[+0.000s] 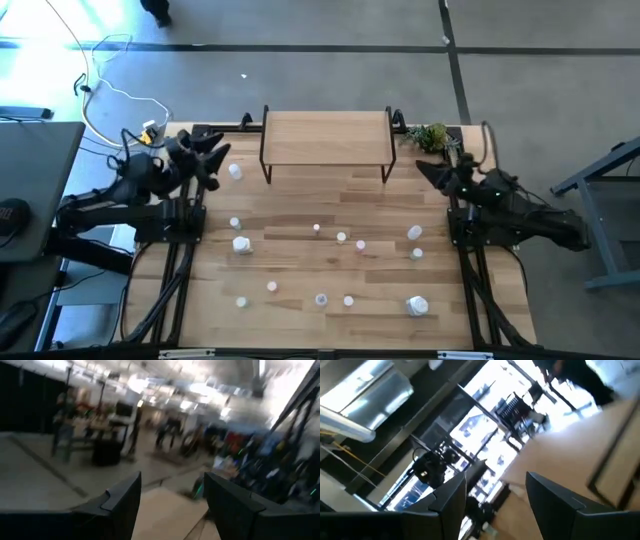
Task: Pick and place medicine bottles onto shelf by color
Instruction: Put the top left transparent pill bottle on the shelf
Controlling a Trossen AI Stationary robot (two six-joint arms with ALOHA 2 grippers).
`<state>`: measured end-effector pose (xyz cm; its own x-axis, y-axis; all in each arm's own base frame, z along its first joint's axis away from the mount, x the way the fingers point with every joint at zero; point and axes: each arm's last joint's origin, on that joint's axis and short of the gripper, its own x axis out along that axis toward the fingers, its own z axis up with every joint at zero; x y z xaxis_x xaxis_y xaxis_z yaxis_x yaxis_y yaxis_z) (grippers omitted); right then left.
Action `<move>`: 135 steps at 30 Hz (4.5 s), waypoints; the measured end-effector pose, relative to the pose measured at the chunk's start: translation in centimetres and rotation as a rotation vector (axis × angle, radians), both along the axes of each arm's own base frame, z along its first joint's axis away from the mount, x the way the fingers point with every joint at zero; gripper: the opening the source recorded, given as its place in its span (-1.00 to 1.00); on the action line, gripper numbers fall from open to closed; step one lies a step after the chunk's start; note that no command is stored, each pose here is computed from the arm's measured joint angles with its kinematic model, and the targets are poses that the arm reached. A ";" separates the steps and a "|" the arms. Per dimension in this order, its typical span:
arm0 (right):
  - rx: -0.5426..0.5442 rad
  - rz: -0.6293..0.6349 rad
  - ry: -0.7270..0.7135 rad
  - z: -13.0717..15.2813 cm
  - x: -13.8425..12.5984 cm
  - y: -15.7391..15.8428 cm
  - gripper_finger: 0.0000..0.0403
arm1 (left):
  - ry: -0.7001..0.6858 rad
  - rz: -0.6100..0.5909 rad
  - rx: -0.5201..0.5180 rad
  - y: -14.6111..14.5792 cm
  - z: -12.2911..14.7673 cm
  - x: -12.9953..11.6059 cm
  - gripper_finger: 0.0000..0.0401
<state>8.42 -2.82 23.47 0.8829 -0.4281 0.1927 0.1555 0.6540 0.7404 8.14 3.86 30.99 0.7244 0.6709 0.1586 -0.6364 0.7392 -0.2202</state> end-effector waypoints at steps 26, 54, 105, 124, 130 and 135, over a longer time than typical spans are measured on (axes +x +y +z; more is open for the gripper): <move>-0.080 -0.111 0.164 10.3 -2.9 0.5 -0.02 | 0.585 0.352 -0.804 4.1 2.0 1.9 0.03; 0.077 0.032 0.341 11.3 0.3 0.0 -0.02 | 0.871 0.395 -1.371 11.9 -5.1 3.5 0.03; 0.060 0.032 0.349 11.3 0.3 0.0 -0.02 | 1.325 0.136 -1.231 16.8 -12.7 6.2 0.02; 0.055 0.032 0.352 11.3 0.3 0.0 -0.02 | 1.356 0.116 -1.244 16.8 -13.0 6.1 -0.33; 0.054 0.032 0.355 11.2 0.3 0.0 -0.02 | 1.360 0.110 -1.239 16.8 -13.0 6.1 -0.33; 0.061 0.033 0.357 11.2 0.2 0.0 -0.02 | 1.368 0.108 -1.247 16.7 -13.0 6.1 -0.33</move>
